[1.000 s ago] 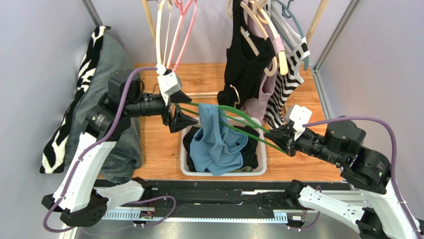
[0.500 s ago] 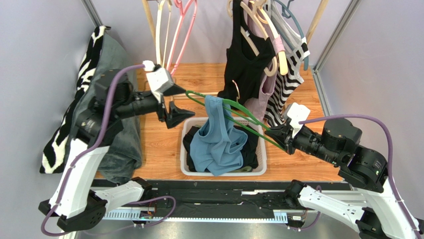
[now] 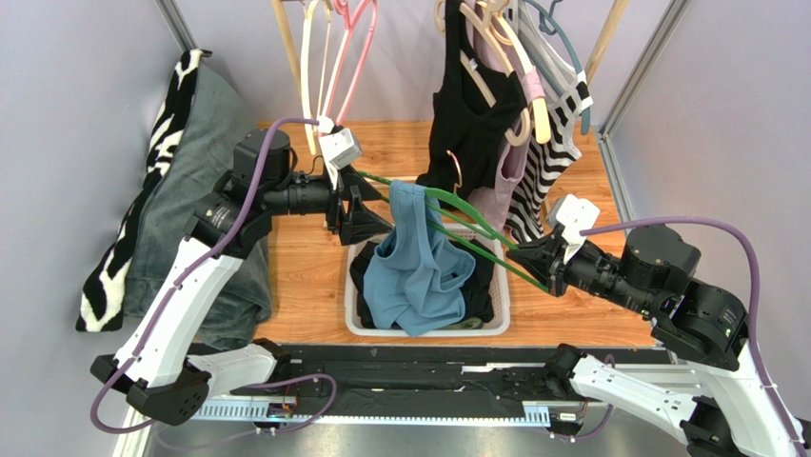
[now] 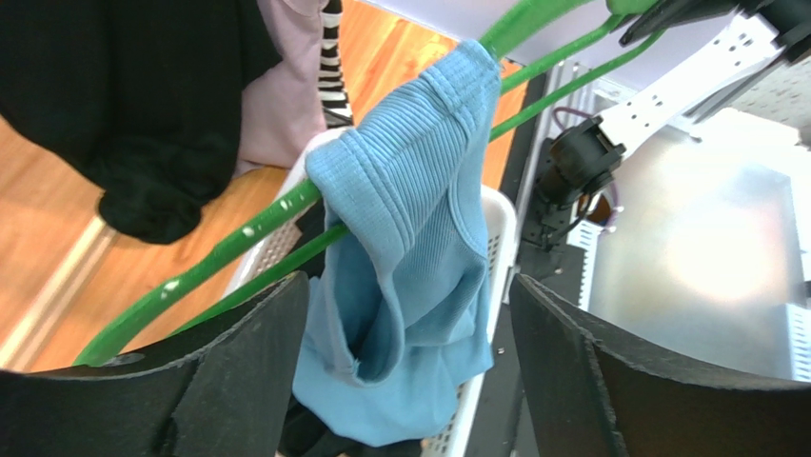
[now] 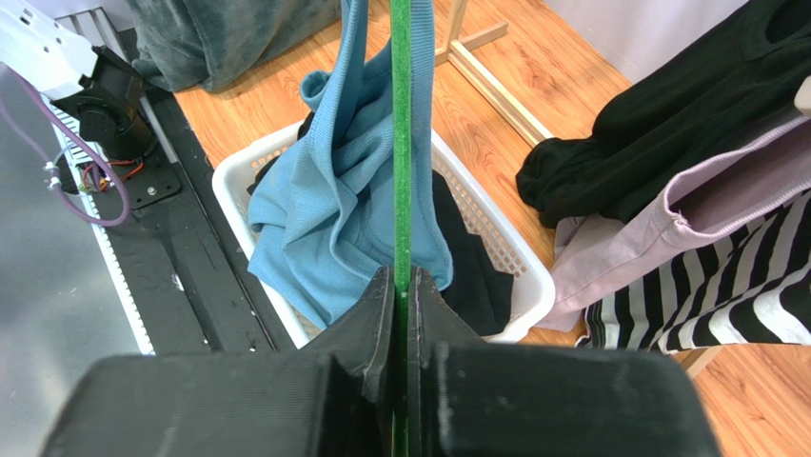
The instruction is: Remove the tank top from the hanger
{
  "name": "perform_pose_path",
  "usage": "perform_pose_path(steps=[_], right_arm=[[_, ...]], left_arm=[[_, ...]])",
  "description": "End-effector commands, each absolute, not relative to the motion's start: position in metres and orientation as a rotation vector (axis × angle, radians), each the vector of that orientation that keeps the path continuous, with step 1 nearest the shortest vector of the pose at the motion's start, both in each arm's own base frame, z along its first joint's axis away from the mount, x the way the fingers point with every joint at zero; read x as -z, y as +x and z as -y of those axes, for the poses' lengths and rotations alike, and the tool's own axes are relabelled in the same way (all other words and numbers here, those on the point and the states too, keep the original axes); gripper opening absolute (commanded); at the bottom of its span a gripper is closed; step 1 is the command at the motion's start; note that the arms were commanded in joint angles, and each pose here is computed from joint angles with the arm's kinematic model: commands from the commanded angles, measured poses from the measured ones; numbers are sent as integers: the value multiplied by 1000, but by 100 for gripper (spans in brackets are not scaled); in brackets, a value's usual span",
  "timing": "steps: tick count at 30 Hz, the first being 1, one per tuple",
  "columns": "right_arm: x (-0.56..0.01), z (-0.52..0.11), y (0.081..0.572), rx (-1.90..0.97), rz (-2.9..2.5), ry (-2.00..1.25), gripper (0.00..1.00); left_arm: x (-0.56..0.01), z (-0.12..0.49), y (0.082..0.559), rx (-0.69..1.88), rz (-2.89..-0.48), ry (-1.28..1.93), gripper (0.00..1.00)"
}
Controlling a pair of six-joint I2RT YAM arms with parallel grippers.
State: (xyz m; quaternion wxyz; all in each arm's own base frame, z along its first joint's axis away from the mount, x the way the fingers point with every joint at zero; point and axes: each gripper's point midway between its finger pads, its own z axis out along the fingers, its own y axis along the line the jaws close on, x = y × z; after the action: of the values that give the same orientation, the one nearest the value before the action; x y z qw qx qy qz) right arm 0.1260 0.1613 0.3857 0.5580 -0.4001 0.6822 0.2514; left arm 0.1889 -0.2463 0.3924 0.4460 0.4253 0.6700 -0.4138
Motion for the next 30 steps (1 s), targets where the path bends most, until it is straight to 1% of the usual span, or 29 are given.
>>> perform_pose_path(steps=[1, 2, 4, 5, 9, 10, 12, 13, 15, 17, 23, 27, 30], right_arm=[[-423, -164, 123, -650, -1492, -879, 0], [-423, -165, 123, -653, -1492, -876, 0], [-424, -164, 123, -652, -1487, -875, 0], [-424, -164, 123, -652, -1486, -874, 0], [-423, -165, 123, -658, -1487, -875, 0], [-423, -165, 123, -656, -1488, -874, 0], [-421, -165, 123, -652, -1490, -879, 0], [-421, -165, 123, -651, -1491, -878, 0], [-418, -164, 123, -648, -1503, -882, 0], [-415, -162, 123, -641, -1511, -879, 0], [-399, -149, 116, -631, -1574, -861, 0], [-395, -125, 95, -638, -1606, -839, 0], [-391, -111, 76, -676, -1661, -839, 0]], left_arm=[[-407, 260, 195, 1118, -1629, 1020, 81], [-406, 262, 194, 1147, -1632, 1027, 75], [-402, 266, 195, 1179, -1649, 1022, 66], [-401, 267, 195, 1183, -1654, 1021, 58], [-401, 267, 197, 1181, -1648, 1020, 48], [-402, 267, 198, 1177, -1645, 1019, 36], [-407, 266, 197, 1163, -1629, 1021, 22], [-409, 265, 196, 1156, -1624, 1020, 8], [-416, 263, 195, 1142, -1602, 1020, 0], [-420, 262, 193, 1135, -1586, 1028, 0], [-463, 252, 196, 1072, -1491, 1004, 0], [-484, 242, 209, 947, -1464, 951, 0], [-485, 234, 223, 863, -1488, 896, 0]])
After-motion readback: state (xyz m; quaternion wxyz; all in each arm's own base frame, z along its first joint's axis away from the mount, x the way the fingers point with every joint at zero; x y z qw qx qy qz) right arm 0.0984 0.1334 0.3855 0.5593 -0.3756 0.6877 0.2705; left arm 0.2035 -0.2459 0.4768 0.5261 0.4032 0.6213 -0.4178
